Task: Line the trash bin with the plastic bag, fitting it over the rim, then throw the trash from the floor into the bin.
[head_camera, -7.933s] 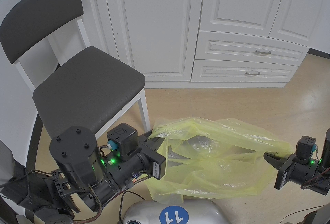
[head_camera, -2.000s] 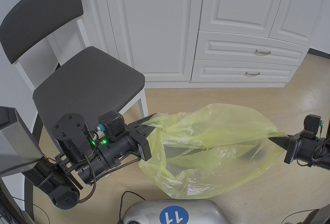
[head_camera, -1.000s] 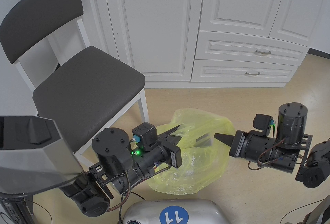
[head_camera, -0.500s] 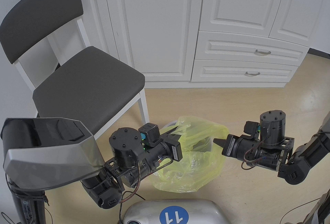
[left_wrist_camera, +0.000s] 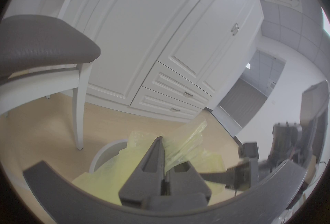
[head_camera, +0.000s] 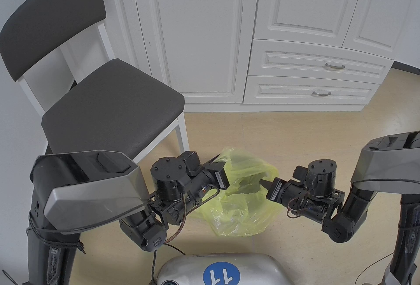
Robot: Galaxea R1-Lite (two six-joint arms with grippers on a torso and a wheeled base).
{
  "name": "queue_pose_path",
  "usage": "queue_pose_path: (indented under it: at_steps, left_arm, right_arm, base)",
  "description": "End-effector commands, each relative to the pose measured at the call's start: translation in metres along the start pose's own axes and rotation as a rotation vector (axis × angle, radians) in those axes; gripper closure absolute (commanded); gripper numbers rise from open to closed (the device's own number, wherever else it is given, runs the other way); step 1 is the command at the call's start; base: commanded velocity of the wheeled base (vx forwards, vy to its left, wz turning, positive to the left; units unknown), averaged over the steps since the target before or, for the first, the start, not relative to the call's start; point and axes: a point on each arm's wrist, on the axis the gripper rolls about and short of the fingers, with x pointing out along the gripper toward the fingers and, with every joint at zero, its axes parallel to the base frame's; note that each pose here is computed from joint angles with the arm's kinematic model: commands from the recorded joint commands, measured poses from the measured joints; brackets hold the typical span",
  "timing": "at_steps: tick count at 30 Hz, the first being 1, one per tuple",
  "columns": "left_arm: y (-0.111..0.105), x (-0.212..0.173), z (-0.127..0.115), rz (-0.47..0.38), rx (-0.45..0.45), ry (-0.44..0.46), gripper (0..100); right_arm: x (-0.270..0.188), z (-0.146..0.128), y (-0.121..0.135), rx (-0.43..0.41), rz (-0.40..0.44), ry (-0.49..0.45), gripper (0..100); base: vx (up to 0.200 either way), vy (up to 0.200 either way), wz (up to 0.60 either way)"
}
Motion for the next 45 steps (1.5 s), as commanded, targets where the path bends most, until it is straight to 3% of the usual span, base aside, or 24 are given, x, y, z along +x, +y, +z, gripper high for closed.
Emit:
queue_pose_path:
  at_steps: [1,6,8,19,27,38,45]
  left_arm:
    - [0.01,0.02,-0.01,0.042,-0.051,-0.046,100]
    - [0.012,0.031,-0.006,0.065,-0.06,-0.101,100]
    - [0.01,0.036,-0.002,0.078,-0.073,-0.138,100]
    - [0.005,0.036,0.008,0.075,-0.109,-0.174,100]
    - [0.002,0.036,0.01,0.065,-0.139,-0.18,100]
    - [-0.002,0.035,0.016,0.055,-0.145,-0.195,100]
    - [0.009,0.041,-0.006,0.074,-0.19,-0.158,100]
  right_arm:
    - [0.016,-0.014,-0.026,0.017,-0.055,0.032,100]
    - [0.02,0.0,-0.027,0.045,-0.025,-0.05,100]
    - [0.017,0.009,-0.026,0.061,0.018,-0.133,100]
    - [-0.009,0.044,-0.021,0.059,0.035,-0.224,100]
    - [-0.032,0.062,-0.009,0.044,0.098,-0.246,100]
    - [-0.054,0.065,0.009,-0.001,0.151,-0.247,100]
    - [-0.042,0.047,-0.002,0.009,0.116,-0.175,100]
  base:
    - [0.0,0.0,0.0]
    - [0.0,0.0,0.0]
    - [0.0,0.0,0.0]
    - [0.0,0.0,0.0]
    - [0.0,0.0,0.0]
    - [0.0,0.0,0.0]
    - [0.0,0.0,0.0]
